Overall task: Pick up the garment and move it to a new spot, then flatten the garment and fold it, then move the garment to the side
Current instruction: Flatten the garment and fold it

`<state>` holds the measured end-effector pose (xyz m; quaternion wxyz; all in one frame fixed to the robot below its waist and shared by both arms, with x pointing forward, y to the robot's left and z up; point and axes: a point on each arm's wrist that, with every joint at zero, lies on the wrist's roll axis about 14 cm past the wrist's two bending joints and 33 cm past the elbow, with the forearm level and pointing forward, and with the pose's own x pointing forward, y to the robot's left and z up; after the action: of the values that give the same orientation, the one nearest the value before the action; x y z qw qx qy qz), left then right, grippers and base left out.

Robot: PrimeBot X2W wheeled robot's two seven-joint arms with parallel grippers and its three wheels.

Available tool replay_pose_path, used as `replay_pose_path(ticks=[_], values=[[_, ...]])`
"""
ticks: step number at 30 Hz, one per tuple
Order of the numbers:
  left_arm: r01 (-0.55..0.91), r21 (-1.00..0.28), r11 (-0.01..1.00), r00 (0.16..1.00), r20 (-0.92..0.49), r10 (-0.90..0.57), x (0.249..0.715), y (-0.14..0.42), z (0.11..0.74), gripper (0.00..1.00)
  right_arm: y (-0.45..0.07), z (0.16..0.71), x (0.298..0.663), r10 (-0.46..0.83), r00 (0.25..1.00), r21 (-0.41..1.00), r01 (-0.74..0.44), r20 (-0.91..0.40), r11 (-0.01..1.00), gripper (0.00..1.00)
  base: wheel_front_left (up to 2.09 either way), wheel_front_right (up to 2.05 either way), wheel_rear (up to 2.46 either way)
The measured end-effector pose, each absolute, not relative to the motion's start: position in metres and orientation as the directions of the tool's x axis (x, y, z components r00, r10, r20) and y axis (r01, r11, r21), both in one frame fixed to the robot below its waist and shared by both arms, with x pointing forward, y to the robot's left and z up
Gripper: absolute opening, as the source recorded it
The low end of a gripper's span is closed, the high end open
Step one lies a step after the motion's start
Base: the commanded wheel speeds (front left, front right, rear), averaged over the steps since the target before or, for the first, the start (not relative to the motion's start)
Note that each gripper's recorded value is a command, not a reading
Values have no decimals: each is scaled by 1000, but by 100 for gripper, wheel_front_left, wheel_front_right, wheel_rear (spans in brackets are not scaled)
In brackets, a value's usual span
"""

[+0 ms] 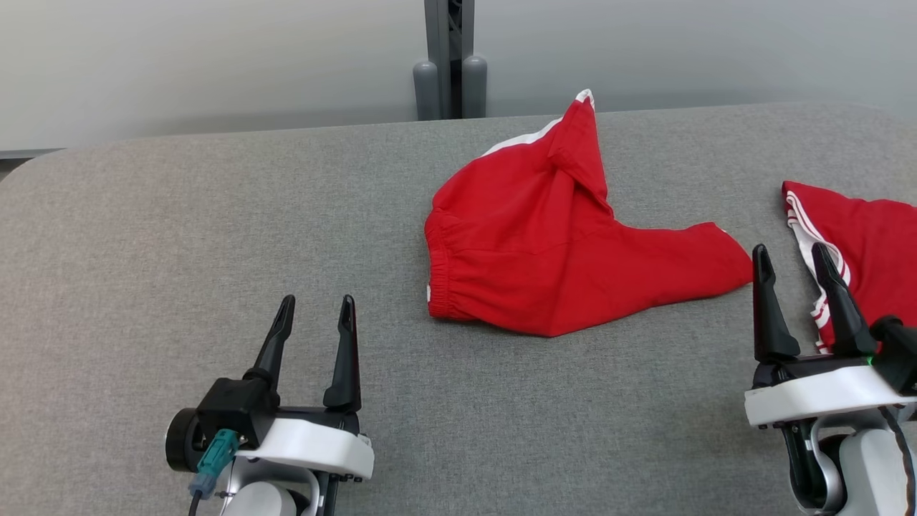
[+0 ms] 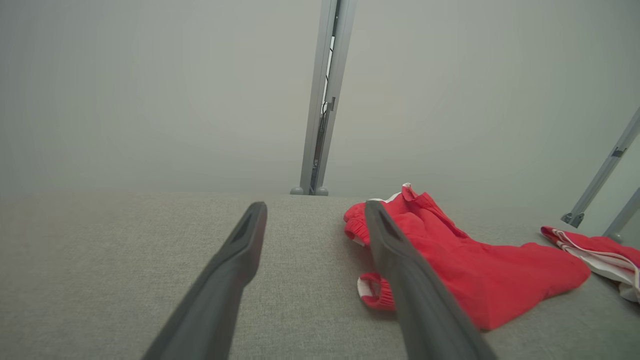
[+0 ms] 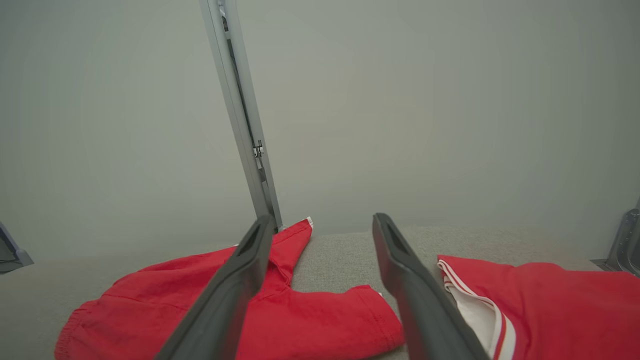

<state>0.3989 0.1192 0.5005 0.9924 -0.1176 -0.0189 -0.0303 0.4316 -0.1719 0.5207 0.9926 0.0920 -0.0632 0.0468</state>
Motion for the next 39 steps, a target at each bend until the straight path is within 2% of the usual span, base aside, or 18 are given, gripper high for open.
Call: replay_pose_path(ticks=[7,12,15,21,30,31,32,39], values=[[118,-212,970,991,-31,-127,398,104,473,100,-169,532,432,89,984,169,-115,153,979,100,0,0,0],[306,-118,945,930,-172,-323,394,65,425,100,-174,523,429,73,989,174,-95,129,980,100,0,0,0],[388,-66,919,888,-242,-392,401,55,404,100,-182,516,428,49,993,179,-68,109,981,100,0,0,0],[461,-19,887,851,-275,-448,428,38,392,100,-201,502,422,-7,997,186,-7,73,983,100,0,0,0],[531,-31,847,809,-278,-518,443,12,388,100,-216,494,421,-50,997,181,40,54,983,100,0,0,0],[538,-33,842,804,-278,-525,442,10,388,39,-216,493,421,-51,997,182,41,52,982,100,0,0,0],[545,-35,837,800,-275,-533,442,9,389,0,-216,492,420,-52,997,183,42,49,982,100,0,0,0],[541,-30,841,815,-228,-532,440,13,407,0,-208,497,422,-33,997,190,20,65,982,100,0,0,0]])
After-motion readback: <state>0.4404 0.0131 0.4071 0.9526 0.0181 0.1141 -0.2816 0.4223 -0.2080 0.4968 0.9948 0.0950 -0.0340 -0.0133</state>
